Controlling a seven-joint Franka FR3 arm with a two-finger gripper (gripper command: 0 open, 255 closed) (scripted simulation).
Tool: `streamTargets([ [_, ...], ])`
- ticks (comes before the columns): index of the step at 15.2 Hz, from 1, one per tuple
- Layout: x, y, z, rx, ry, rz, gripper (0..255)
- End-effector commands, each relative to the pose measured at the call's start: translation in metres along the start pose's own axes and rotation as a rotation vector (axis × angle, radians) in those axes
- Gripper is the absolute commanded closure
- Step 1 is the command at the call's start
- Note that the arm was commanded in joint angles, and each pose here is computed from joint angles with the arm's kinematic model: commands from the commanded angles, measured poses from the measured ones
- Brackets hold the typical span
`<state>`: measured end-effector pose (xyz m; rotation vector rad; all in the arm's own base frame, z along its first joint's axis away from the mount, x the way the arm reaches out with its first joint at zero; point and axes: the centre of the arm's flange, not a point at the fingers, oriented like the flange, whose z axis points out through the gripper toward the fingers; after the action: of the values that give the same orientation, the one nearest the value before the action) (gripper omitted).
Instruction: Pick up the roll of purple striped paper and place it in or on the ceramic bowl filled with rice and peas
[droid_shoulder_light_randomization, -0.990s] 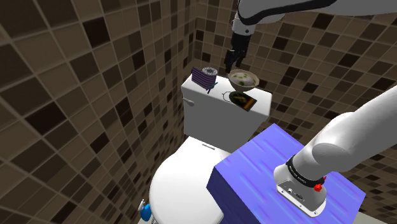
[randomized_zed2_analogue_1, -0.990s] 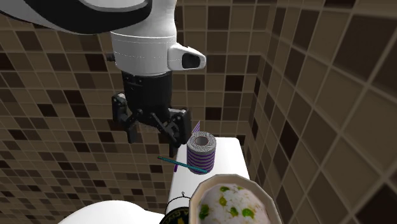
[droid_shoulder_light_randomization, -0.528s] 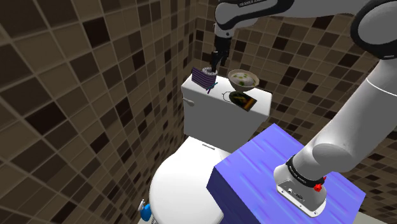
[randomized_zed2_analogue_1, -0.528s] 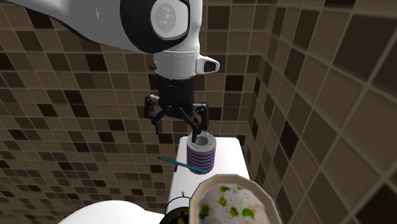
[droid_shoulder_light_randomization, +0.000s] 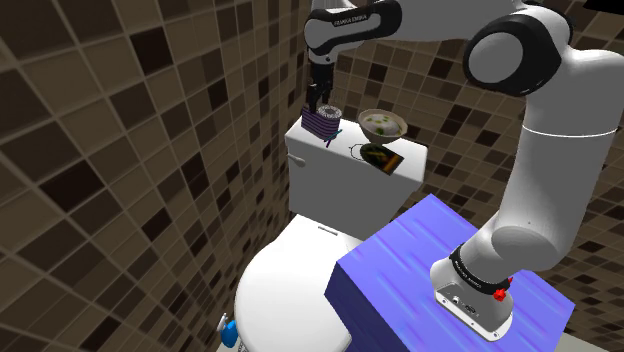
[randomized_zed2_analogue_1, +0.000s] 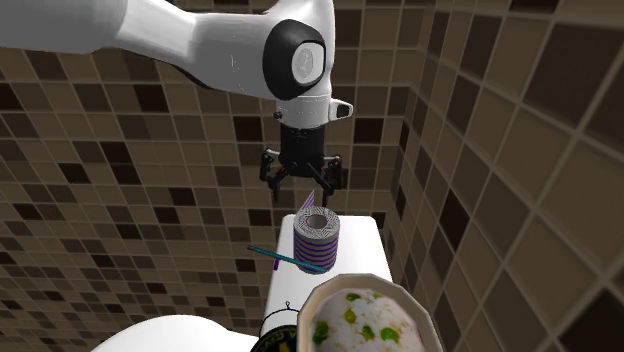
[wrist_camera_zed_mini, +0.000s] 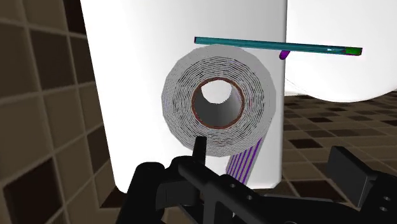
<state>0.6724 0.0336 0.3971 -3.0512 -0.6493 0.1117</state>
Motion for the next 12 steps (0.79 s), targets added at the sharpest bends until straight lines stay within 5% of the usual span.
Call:
streamTargets([
  [1,0.023,0.004,0.011,-0.007,-0.002,-0.028,0],
  [12,0.025,0.005,0.052,-0.007,-0.002,-0.031,0],
])
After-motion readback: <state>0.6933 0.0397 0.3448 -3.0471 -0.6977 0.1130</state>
